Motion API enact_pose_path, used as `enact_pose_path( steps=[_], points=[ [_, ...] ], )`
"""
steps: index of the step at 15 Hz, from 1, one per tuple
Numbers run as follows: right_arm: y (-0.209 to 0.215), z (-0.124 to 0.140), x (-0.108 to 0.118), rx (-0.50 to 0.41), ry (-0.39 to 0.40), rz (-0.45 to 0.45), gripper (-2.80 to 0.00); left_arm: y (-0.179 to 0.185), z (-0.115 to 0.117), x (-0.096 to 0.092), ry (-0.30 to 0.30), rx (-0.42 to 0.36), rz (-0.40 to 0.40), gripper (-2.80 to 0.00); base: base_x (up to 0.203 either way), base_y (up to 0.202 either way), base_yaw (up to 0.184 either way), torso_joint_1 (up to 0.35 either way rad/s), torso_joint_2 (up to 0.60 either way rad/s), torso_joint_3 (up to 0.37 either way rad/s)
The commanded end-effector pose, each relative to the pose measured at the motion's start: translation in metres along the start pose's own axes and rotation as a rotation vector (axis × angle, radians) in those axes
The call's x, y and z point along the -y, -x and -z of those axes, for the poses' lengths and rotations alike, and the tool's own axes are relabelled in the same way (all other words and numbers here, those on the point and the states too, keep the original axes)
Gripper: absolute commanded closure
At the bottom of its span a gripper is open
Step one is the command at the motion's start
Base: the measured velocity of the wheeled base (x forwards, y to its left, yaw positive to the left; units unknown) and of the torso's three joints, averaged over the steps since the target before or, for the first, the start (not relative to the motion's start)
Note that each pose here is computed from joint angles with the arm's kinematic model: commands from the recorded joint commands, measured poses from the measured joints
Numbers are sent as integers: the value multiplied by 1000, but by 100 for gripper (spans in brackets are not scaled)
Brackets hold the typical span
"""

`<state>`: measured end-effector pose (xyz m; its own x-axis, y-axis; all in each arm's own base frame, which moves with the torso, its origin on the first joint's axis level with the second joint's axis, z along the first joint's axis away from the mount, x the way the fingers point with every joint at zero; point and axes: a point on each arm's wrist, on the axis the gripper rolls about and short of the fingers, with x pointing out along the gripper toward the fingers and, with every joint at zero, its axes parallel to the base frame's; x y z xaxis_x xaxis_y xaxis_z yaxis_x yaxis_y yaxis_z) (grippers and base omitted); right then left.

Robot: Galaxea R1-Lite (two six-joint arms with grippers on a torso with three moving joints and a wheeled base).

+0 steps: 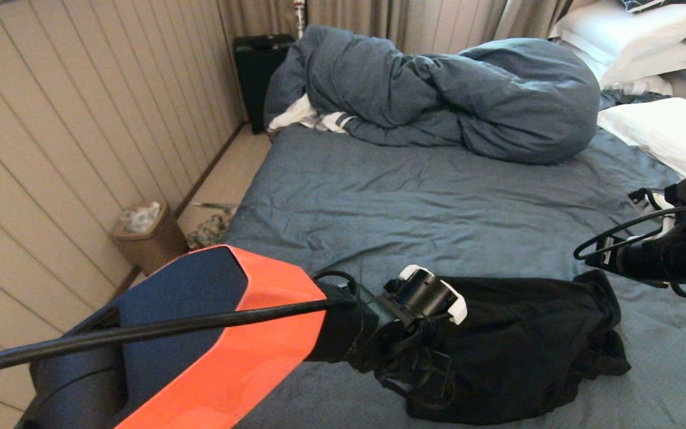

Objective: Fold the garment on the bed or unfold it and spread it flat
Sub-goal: Unford the black T-shirt

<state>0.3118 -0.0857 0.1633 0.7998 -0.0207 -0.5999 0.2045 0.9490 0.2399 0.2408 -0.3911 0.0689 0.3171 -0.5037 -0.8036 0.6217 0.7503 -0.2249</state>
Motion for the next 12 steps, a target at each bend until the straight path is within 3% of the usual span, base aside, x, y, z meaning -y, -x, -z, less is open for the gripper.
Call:
enact_pose_path(
  steps=[1,5,8,12],
  points=[
    [3,1,0,2,0,-6,0,-23,5,-1,-7,-17,-38,-280,0,0,0,0,0,0],
    [-2,3,1,-10,3,-8,0,-46,12,10,-49,7,-144,-280,0,0,0,0,0,0],
    [-4,1,6,-4,-5,-25,0,-57,16,18,-120,47,-273,-280,0,0,0,0,0,0],
    [-3,1,7,-4,-7,-37,0,-74,22,29,-160,41,-307,-280,0,0,0,0,0,0]
  ],
)
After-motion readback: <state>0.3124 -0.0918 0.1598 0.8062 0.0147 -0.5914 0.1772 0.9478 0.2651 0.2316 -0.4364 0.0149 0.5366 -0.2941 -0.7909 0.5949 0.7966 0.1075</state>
